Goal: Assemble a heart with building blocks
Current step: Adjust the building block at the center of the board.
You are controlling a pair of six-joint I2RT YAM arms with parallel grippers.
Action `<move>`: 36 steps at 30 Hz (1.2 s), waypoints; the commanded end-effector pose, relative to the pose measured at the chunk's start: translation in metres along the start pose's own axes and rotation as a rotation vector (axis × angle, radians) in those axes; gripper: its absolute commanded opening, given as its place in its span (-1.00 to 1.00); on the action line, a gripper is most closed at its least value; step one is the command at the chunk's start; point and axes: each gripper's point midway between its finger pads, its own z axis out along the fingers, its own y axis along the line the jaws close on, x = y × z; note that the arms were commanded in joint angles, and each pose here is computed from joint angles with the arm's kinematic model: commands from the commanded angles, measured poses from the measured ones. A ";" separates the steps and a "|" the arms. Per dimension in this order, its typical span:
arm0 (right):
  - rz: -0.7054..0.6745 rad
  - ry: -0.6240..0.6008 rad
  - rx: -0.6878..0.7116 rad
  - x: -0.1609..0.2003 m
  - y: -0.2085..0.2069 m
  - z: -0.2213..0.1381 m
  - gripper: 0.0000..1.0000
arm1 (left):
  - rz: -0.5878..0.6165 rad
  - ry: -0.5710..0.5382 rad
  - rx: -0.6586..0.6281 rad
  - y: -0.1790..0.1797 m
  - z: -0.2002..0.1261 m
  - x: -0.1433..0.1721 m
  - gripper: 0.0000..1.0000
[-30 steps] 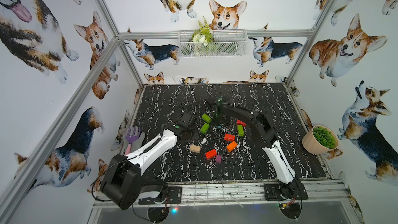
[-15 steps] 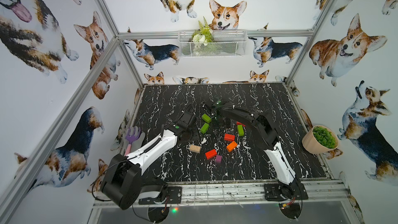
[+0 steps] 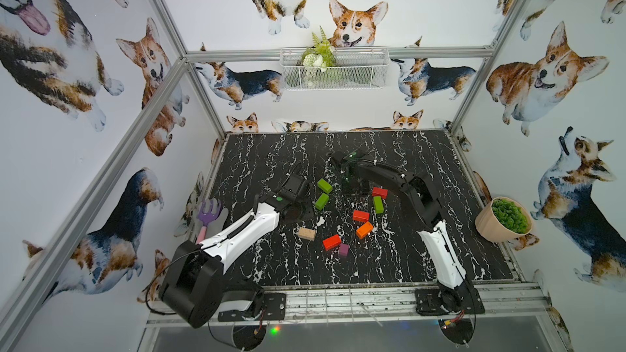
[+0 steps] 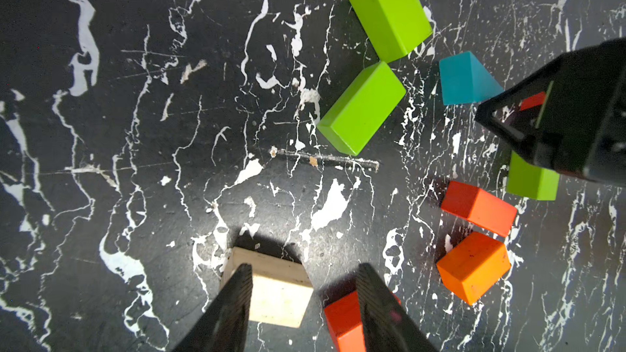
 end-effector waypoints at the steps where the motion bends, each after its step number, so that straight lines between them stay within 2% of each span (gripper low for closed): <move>1: 0.004 -0.001 0.033 -0.005 -0.014 0.002 -0.15 | -0.011 0.002 -0.006 0.000 0.000 -0.001 0.07; 9: 0.005 -0.035 -0.001 -0.007 -0.015 -0.015 -0.14 | -0.008 -0.003 -0.009 0.000 0.000 -0.003 0.08; 13: 0.026 -0.086 -0.084 0.001 -0.003 -0.040 0.18 | -0.004 -0.004 -0.015 0.001 0.000 -0.003 0.08; 16: 0.059 -0.062 -0.159 0.008 0.015 -0.043 0.35 | -0.002 -0.004 -0.019 0.002 0.001 -0.003 0.08; 18: 0.070 -0.045 -0.194 0.009 0.029 -0.040 0.36 | -0.002 -0.002 -0.020 0.002 0.001 -0.003 0.08; 23: 0.071 -0.009 -0.123 0.001 0.035 -0.026 0.41 | -0.001 -0.007 -0.017 0.000 -0.002 -0.005 0.08; 36: 0.105 0.030 -0.093 -0.005 0.036 -0.006 0.28 | 0.000 -0.008 -0.021 0.003 -0.003 -0.004 0.08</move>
